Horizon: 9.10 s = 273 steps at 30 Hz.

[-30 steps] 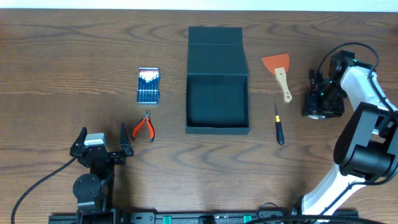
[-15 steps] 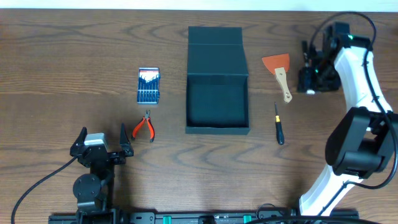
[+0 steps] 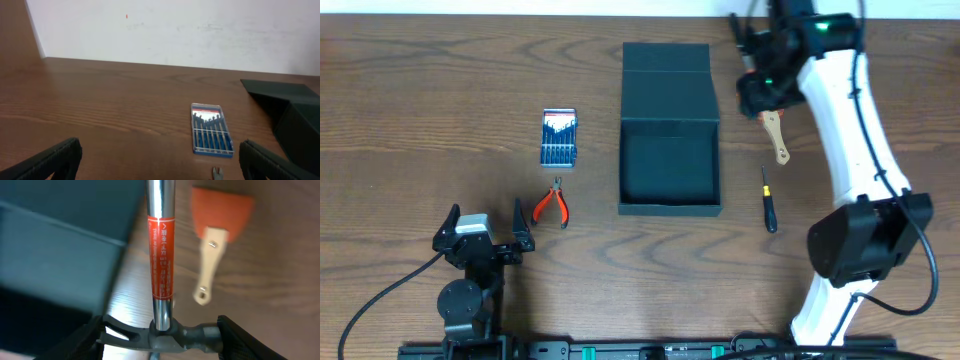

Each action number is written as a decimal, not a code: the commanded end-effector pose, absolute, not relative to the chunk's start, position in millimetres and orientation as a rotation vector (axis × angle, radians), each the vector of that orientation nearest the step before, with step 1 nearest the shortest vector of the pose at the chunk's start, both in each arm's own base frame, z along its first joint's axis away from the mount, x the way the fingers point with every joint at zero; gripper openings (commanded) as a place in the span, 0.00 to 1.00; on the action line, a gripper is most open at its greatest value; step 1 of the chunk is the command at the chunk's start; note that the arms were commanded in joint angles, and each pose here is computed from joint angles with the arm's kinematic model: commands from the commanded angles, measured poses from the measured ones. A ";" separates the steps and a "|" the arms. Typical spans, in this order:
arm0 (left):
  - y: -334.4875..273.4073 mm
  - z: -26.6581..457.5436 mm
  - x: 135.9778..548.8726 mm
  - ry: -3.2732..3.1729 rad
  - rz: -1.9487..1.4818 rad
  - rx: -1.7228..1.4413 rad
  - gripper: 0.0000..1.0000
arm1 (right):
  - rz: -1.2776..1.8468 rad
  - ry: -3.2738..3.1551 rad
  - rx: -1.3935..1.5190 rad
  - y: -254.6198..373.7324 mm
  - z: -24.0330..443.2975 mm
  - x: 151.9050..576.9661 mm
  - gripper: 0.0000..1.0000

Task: Pack container
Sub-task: 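Lift the hammer and carry it over the black box, then lower the hammer into the box and open the right gripper, then move the right gripper to the orange scraper's wooden handle, then close the right gripper on the scraper handle, then lift the scraper and carry it over the box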

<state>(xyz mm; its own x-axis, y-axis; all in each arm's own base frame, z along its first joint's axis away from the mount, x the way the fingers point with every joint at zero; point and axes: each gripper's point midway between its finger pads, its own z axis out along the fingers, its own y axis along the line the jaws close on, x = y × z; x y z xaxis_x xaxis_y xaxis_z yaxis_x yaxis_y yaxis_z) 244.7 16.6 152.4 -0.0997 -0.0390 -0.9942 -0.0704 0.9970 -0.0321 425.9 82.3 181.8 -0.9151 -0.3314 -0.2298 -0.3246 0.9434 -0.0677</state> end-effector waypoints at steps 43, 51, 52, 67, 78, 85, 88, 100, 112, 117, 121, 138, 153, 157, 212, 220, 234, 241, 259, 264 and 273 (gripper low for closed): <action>13.4 138.5 243.8 1.718 0.025 -0.059 0.98 | -0.075 3.038 -1.047 174.1 82.0 322.1 0.18; 13.4 138.5 243.8 1.718 0.025 -0.058 0.99 | -0.084 3.065 -1.057 169.1 58.6 312.8 0.19; 13.4 138.5 243.8 1.718 0.025 -0.059 0.98 | -0.084 3.067 -1.057 168.4 55.8 311.8 0.20; 13.4 138.5 243.8 1.718 0.025 -0.059 0.98 | -0.053 3.049 -1.049 170.0 28.0 309.2 0.31; 13.4 138.5 243.8 1.718 0.025 -0.058 0.99 | -0.048 3.033 -1.042 172.1 27.6 313.1 0.48; 13.4 138.5 243.8 1.718 0.025 -0.059 0.98 | -0.048 3.033 -1.043 172.1 27.6 313.0 0.60; 13.4 138.5 243.8 1.718 0.025 -0.059 0.98 | -0.048 3.033 -1.043 172.1 27.6 313.0 0.71; 13.4 138.5 243.8 1.718 0.025 -0.059 0.99 | -0.047 3.031 -1.042 172.4 27.8 313.5 0.74; 13.4 138.5 243.8 1.718 0.025 -0.059 0.99 | 0.000 2.877 -0.983 198.0 86.5 359.6 0.74; 13.4 138.5 243.8 1.718 0.025 -0.059 0.98 | -0.024 2.779 -0.862 200.2 146.6 390.9 0.74; 13.4 138.5 243.8 1.718 0.025 -0.058 0.99 | -0.145 2.760 -0.651 167.7 188.4 410.9 0.76; 13.4 138.5 243.8 1.718 0.025 -0.059 0.98 | -0.166 2.919 0.012 -24.9 203.4 424.1 0.80; 13.4 138.5 243.8 1.718 0.025 -0.059 0.99 | -0.036 3.127 -0.228 -31.1 102.4 440.9 0.88; 13.4 138.5 243.8 1.718 0.025 -0.059 0.99 | -0.020 3.194 -0.257 -30.9 68.2 441.3 0.87; 13.4 138.5 243.8 1.718 0.025 -0.059 0.99 | 0.027 3.330 -0.413 -16.3 -34.1 420.8 0.49; 13.4 138.5 243.8 1.718 0.025 -0.059 0.98 | 0.069 3.325 -0.409 -11.9 -34.1 421.1 0.56; 13.4 138.5 243.8 1.718 0.025 -0.058 0.98 | 0.069 3.324 -0.408 -11.9 -34.1 421.3 0.04; 13.4 138.5 243.8 1.718 0.025 -0.058 0.98 | 0.058 3.288 -0.403 -12.3 -21.6 428.7 0.01; 13.4 138.5 243.8 1.718 0.025 -0.059 0.99 | -0.051 2.798 -0.301 -12.0 180.5 468.4 0.01; 13.4 138.5 243.8 1.718 0.025 -0.058 0.98 | -0.057 2.694 -0.341 6.0 230.4 453.7 0.01; 13.4 138.5 243.8 1.718 0.025 -0.059 0.99 | 0.001 2.669 -0.607 87.9 249.7 415.5 0.01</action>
<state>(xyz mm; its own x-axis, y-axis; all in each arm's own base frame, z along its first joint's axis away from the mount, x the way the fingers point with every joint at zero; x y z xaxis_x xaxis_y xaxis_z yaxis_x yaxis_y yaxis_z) 244.7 16.6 152.4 -0.0997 -0.0390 -0.9942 -0.0704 0.9970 -0.0321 425.5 58.0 240.1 -0.8525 -0.3708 -0.3683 -0.3604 0.9275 -0.0996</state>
